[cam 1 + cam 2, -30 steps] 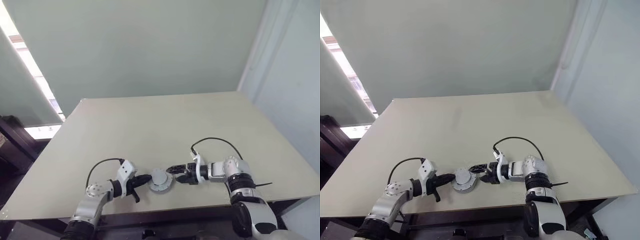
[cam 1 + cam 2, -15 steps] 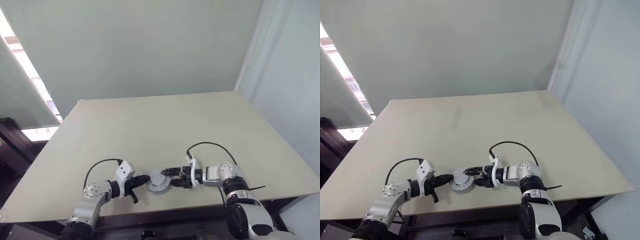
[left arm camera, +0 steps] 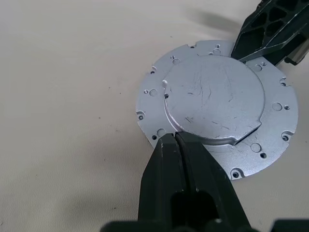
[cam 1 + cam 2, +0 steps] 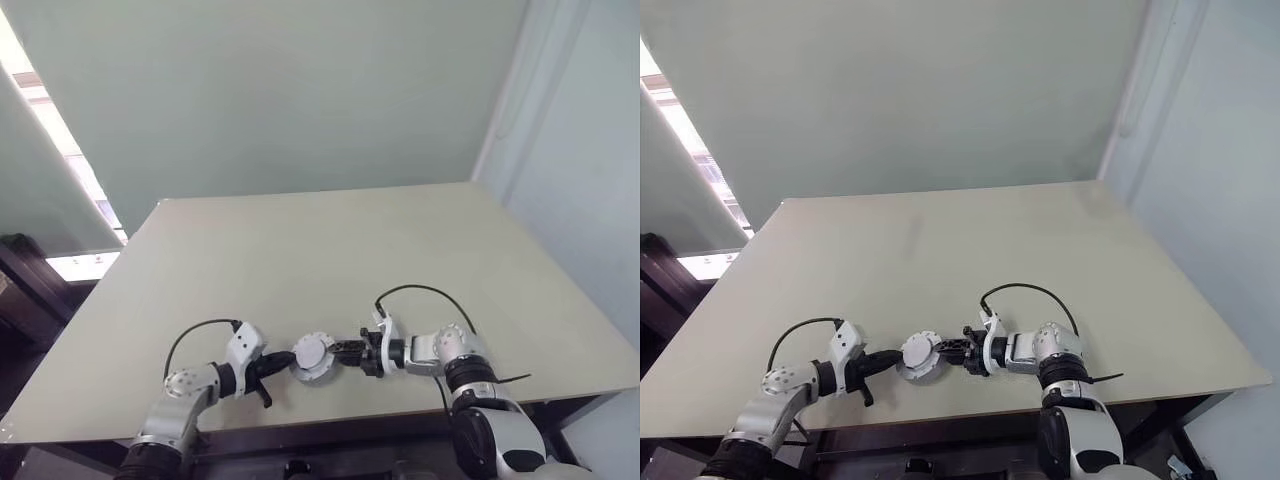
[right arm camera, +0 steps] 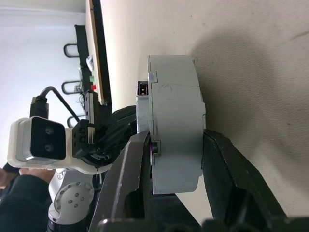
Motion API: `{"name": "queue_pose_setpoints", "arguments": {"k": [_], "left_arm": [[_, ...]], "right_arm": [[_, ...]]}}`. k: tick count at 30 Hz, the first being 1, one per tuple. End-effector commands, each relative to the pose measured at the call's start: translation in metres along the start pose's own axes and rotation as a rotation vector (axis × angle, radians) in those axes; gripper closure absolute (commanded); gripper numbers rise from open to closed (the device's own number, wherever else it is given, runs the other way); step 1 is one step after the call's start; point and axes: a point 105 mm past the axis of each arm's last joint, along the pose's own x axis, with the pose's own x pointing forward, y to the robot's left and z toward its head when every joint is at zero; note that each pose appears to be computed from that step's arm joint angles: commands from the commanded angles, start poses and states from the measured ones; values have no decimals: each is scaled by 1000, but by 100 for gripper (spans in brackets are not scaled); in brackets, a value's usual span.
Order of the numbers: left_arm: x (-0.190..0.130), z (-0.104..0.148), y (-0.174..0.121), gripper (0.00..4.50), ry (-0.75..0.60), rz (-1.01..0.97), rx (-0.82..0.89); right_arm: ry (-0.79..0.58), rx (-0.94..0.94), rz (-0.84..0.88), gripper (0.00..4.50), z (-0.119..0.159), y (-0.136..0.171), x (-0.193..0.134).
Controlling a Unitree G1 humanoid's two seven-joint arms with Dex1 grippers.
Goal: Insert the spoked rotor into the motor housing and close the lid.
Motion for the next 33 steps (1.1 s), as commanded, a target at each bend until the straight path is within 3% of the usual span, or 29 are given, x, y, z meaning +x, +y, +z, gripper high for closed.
{"name": "queue_pose_setpoints", "arguments": {"k": [1,11,16,25,30,33], "left_arm": [[9,-7,-13,450,26,-64,-10],[12,-7,-13,450,48,-59,-109],[2,-1,-5,331,58,-17,-191],[-40,30,35,10,-113,204,-404],[-54,30,33,0,-195,212,-722],[-55,32,29,0,-225,191,-827]], "right_arm": [[13,-3,56,329,-3,13,7],[17,6,43,329,-6,9,8],[13,10,36,329,-6,8,8],[2,18,39,329,-6,7,7],[-25,30,92,329,-2,14,8],[-38,37,119,329,0,18,8]]}}
